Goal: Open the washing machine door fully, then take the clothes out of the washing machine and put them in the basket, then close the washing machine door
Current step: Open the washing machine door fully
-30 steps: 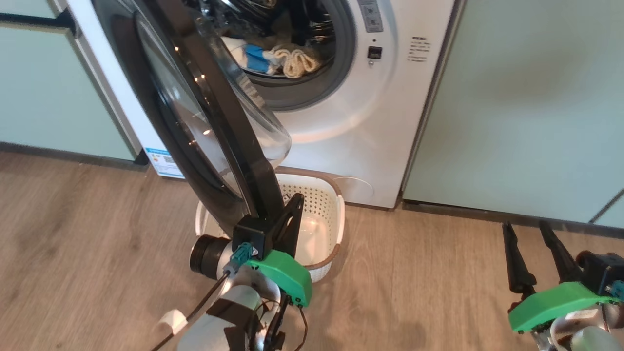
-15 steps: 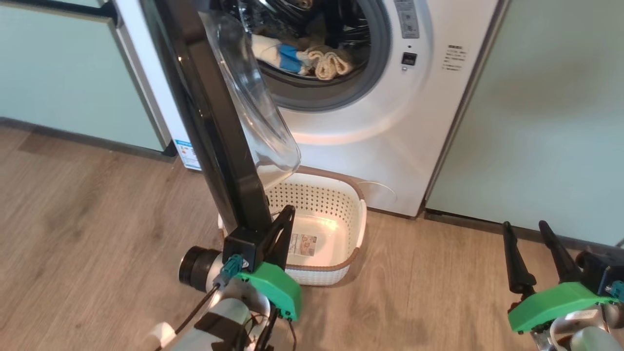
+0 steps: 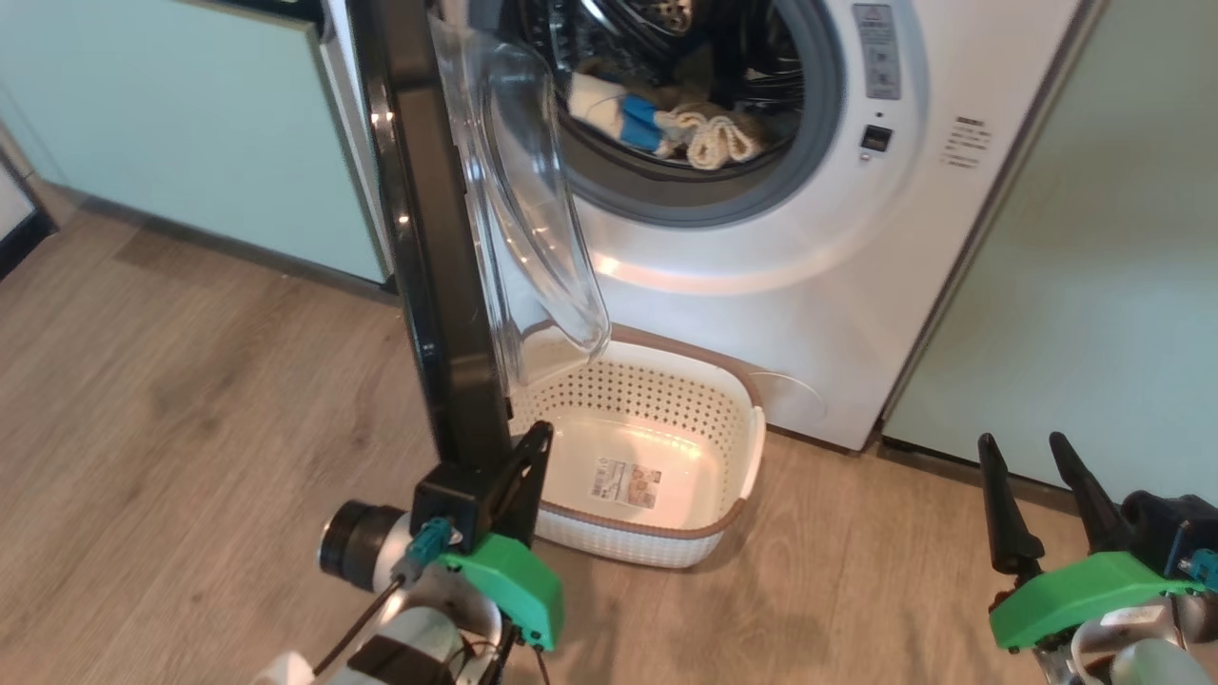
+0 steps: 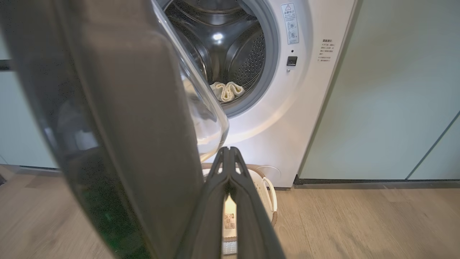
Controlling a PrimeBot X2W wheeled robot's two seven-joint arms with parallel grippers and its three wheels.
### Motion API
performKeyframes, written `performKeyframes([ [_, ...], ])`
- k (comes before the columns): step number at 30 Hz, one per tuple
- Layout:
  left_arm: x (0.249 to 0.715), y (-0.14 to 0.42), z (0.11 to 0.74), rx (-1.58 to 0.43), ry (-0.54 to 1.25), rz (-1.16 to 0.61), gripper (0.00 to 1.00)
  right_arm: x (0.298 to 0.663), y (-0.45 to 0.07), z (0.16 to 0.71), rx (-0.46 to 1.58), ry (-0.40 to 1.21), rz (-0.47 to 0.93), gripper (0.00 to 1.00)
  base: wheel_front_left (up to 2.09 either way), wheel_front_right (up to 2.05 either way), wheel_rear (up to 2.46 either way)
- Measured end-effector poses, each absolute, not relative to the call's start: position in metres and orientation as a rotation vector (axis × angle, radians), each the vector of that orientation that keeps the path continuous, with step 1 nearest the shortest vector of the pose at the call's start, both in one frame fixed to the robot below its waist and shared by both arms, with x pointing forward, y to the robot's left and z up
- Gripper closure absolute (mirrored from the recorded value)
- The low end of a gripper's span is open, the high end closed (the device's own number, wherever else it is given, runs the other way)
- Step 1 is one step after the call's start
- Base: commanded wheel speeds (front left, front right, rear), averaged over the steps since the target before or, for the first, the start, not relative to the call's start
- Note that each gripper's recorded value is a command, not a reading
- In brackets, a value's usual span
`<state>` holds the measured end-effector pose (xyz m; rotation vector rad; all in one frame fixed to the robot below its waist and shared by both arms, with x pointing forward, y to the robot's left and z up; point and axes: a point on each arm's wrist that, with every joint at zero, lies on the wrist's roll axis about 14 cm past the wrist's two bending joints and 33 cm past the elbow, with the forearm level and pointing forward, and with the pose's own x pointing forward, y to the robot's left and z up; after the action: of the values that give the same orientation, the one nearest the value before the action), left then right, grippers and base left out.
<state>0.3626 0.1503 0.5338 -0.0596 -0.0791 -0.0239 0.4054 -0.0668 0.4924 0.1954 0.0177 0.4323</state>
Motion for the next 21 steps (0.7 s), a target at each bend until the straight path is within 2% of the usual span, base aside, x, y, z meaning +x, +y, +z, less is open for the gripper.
performKeyframes([
  [21,0.323,0.24,0.529,-0.049,-0.074,0.248,1.0,0.416,-0.019,0.49,0.202,0.037,0.554,0.0,0.0,0.0,0.0],
])
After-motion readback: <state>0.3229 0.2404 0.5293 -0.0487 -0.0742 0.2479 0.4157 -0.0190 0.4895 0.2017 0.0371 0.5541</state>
